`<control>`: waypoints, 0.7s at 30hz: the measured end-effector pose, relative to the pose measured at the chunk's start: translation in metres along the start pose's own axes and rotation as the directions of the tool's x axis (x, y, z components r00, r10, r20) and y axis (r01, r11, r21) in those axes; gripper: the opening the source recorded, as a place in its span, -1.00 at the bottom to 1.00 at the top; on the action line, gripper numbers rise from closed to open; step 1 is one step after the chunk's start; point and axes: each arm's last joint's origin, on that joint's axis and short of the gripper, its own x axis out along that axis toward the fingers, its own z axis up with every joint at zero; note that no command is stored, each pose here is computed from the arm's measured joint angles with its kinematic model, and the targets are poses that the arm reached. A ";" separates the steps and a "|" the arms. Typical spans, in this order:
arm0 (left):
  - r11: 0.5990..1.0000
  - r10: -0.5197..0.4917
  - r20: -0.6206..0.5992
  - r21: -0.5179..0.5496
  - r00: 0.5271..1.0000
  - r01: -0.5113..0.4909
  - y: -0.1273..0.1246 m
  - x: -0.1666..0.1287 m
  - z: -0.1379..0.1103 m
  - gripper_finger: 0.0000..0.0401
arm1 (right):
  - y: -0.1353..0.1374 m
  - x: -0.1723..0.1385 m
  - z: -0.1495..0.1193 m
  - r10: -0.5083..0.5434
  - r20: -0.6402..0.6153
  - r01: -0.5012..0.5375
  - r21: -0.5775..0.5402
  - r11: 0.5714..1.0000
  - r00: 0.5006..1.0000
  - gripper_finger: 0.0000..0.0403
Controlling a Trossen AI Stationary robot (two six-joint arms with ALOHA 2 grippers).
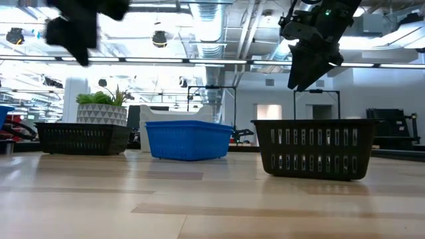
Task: Stack baskets by color
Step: Stack the bottom blue bin on top of the other stacked blue bins
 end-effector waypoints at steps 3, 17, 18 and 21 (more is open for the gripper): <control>1.000 -0.012 -0.014 0.005 1.000 0.012 -0.011 -0.002 -0.025 0.00 | 0.000 0.000 0.000 0.001 0.000 -0.001 0.000 1.000 1.000 0.19; 0.982 0.169 -0.135 -0.056 0.976 -0.178 -0.006 0.038 -0.098 0.00 | -0.002 0.002 0.002 0.033 -0.032 -0.032 0.016 0.999 0.999 0.19; 0.980 0.175 -0.137 -0.066 0.975 -0.186 -0.005 0.040 -0.102 0.00 | -0.002 0.002 0.002 0.035 -0.033 -0.034 0.016 0.999 0.999 0.19; 0.972 0.189 -0.169 -0.105 0.967 -0.209 0.000 0.043 -0.113 0.00 | -0.001 0.002 0.002 0.035 -0.033 -0.035 0.016 0.999 0.999 0.19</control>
